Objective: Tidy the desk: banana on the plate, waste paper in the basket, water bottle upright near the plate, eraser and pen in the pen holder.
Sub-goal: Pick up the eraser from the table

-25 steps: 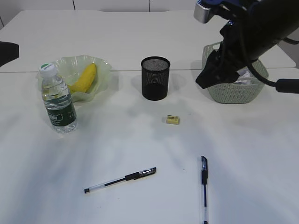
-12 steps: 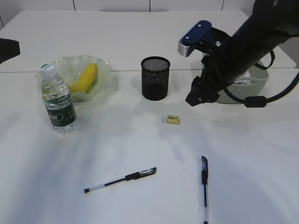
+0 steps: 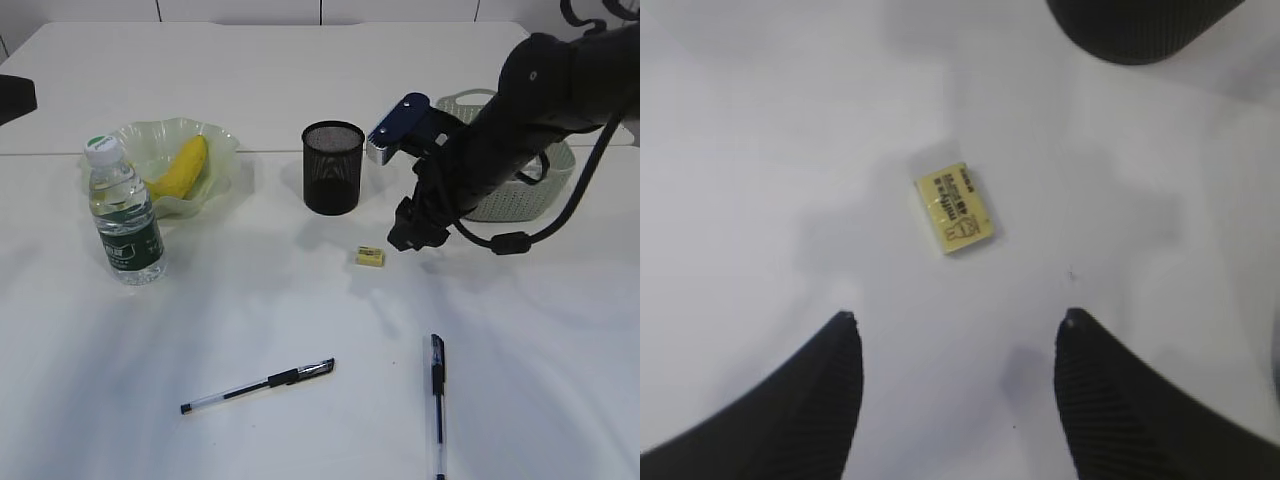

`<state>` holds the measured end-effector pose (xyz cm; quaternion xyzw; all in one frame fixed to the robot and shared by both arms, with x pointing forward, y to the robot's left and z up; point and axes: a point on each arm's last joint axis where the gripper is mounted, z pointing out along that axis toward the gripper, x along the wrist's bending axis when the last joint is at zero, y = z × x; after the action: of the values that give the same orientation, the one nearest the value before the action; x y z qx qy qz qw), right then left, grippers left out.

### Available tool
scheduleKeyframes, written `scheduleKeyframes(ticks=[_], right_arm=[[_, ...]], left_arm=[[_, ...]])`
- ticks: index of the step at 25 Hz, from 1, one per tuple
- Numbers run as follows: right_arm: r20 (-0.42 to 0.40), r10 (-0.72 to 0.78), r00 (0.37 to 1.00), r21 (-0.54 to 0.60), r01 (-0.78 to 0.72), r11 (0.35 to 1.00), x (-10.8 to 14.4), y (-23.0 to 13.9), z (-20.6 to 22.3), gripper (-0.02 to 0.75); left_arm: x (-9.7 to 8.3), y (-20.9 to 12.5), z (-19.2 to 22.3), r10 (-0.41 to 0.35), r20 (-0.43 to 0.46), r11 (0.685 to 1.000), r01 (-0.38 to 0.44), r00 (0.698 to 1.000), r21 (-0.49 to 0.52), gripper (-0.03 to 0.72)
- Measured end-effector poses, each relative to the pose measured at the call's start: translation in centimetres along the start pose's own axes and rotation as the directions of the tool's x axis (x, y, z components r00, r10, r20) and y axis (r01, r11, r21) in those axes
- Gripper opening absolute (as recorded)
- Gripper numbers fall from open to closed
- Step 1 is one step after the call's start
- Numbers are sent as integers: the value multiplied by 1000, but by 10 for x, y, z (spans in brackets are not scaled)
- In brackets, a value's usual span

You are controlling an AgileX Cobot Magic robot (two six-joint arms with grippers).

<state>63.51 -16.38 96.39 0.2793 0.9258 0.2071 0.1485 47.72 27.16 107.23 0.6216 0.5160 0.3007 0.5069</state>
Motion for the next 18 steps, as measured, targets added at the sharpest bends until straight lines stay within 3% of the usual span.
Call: scheduleKeyframes(ticks=[6, 18], right_arm=[[25, -29, 999, -8, 29, 1000, -3, -3, 18, 449], [-16, -118, 993, -91, 116, 989, 0, -3, 46, 449]], left_arm=[[-1, -1, 0, 26, 7, 1000, -26, 1000, 9, 581], [-3, -1, 0, 45, 29, 999, -45, 999, 14, 580]])
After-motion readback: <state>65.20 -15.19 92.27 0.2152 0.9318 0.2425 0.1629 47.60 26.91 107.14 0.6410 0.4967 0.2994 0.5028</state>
